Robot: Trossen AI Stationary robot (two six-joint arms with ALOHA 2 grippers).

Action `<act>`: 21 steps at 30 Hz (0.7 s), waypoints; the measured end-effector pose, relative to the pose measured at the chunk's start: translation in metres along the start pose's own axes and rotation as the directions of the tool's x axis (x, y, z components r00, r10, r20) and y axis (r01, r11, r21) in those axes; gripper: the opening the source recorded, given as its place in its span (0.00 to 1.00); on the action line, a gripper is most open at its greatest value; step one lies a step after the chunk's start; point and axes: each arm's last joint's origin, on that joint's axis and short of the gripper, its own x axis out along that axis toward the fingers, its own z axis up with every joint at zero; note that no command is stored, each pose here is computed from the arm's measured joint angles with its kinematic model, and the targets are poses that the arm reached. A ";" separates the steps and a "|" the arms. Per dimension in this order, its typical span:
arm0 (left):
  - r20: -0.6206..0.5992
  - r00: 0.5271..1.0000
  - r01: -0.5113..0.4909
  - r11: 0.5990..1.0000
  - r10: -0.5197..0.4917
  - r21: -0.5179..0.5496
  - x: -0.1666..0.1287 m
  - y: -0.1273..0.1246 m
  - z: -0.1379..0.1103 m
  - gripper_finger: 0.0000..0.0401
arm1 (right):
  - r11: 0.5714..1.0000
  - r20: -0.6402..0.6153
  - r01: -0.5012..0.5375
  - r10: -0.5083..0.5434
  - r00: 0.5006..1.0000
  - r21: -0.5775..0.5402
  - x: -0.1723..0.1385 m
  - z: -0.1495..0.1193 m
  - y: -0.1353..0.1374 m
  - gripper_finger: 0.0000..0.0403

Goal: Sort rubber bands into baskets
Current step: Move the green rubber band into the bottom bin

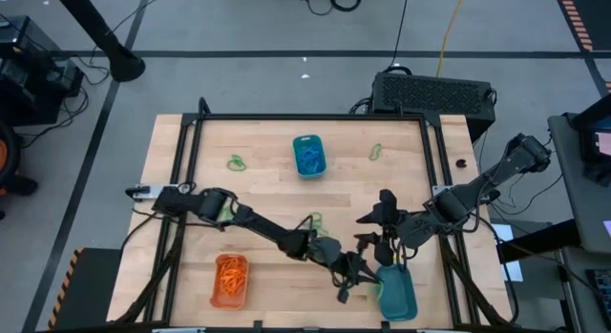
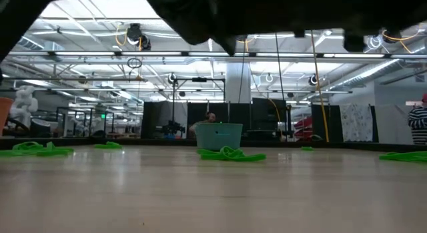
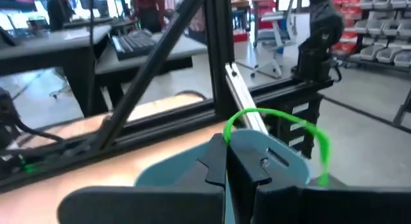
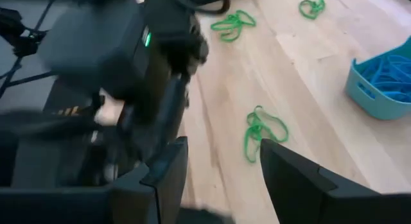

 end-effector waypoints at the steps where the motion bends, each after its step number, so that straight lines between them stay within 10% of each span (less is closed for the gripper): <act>1: -0.015 1.000 0.004 1.000 -0.004 -0.002 0.004 0.000 -0.002 0.00 | 1.000 0.000 0.004 -0.004 1.000 0.002 0.000 0.001 -0.001 0.46; 21: -0.050 0.999 -0.005 1.000 0.005 -0.004 0.037 0.003 -0.002 0.05 | 0.999 -0.004 0.019 -0.019 1.000 0.043 0.002 0.002 -0.005 0.46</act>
